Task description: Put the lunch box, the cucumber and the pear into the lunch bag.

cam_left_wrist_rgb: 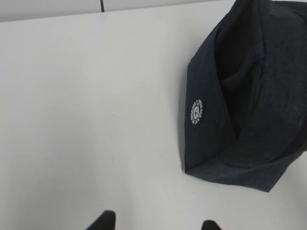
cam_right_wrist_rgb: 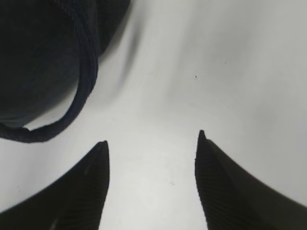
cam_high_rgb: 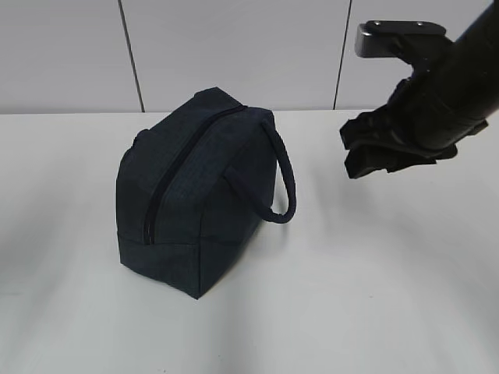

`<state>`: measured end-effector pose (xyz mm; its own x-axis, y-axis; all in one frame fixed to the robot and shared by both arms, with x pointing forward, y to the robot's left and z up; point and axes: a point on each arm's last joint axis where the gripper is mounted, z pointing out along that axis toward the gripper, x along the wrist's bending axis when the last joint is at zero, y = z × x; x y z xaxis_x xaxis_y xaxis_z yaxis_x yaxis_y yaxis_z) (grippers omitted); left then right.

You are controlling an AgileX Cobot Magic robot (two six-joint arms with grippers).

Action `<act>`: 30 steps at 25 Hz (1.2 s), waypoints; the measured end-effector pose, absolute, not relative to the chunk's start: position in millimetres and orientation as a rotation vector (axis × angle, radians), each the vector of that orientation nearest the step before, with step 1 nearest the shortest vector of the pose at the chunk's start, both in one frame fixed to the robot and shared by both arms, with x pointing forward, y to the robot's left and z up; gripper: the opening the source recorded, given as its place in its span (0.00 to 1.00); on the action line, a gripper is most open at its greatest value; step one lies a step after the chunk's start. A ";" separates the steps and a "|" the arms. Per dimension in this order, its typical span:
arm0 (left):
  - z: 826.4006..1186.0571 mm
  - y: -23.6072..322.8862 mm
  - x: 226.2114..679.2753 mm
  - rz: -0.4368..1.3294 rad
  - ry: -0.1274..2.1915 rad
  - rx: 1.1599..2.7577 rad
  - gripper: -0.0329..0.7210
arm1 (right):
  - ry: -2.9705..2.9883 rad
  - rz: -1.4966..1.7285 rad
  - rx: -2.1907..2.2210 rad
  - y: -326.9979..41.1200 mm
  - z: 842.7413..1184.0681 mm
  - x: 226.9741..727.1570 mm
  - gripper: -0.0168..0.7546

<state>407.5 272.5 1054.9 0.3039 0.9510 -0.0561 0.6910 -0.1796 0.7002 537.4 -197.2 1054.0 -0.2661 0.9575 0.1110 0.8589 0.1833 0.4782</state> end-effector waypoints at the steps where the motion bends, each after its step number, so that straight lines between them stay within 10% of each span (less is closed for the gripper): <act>1: 1055.1 273.2 405.2 0.525 1.476 1.945 0.48 | 2.238 0.670 1.755 -199.3 1054.3 532.7 0.60; 30: 1087.0 294.8 258.9 0.822 1.477 1.765 0.45 | 2.079 0.813 1.609 -271.4 1070.5 321.6 0.60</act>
<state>258.9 294.8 1087.0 0.1550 0.9871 0.0409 0.5550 -0.1212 0.8230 321.6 -271.4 1070.5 -0.2667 0.9627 0.0456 0.7383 0.1737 0.6517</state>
